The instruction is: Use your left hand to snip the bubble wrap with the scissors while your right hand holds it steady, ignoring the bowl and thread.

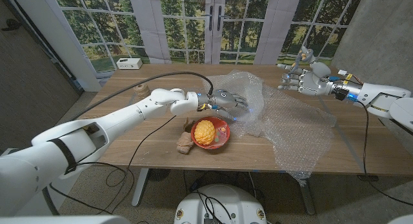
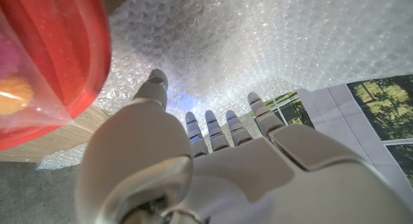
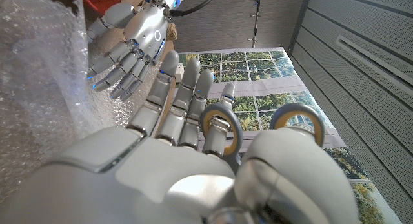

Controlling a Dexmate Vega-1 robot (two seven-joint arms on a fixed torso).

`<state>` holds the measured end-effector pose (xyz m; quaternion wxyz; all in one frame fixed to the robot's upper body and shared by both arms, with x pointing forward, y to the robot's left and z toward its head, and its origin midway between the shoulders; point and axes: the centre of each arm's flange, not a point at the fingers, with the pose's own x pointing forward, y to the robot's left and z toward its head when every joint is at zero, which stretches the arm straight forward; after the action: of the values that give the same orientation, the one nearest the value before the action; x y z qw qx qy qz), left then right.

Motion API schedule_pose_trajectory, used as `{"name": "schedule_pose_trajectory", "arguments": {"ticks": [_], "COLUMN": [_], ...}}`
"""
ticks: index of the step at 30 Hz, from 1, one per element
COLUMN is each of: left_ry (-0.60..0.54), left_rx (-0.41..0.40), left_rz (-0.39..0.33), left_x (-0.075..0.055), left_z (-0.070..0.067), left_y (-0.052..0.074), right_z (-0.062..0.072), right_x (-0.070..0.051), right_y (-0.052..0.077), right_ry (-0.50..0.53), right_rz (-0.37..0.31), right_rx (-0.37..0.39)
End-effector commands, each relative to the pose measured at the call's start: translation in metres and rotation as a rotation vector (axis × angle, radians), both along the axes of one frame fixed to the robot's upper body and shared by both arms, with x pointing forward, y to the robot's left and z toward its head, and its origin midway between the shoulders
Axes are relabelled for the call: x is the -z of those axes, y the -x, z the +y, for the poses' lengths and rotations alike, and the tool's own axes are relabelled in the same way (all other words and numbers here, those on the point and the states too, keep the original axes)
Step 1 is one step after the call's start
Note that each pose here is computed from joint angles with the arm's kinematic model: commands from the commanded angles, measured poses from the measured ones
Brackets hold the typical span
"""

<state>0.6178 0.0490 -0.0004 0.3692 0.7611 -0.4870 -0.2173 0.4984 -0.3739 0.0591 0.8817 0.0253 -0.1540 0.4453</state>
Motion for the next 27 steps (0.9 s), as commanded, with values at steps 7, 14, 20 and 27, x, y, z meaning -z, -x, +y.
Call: {"name": "schedule_pose_trajectory", "arguments": {"ticks": [7,14,20,27], "left_ry": [0.028,0.012,0.019,0.032], "left_rx": [0.006,0.006,-0.007,-0.001], "left_rz": [-0.048,0.015,0.066,0.042], "left_x": [0.0082,0.0059,0.0041,0.0079], "left_z": [-0.0013,-0.0001,-0.0005,-0.0037], "left_y": [-0.0062,-0.0062,-0.0084,-0.0098], "right_z": [0.0010,0.0019,0.0034,0.0036], "right_x": [-0.0041,-0.0060,-0.0078,-0.0083], "right_y": [0.0012,-0.0005,-0.0028,-0.0029], "right_ry": [-0.003,0.003,0.005,0.002], "right_rz": [-0.007,-0.005,-0.002,-0.002], "right_rx": [0.004,0.004,0.001,0.001]}}
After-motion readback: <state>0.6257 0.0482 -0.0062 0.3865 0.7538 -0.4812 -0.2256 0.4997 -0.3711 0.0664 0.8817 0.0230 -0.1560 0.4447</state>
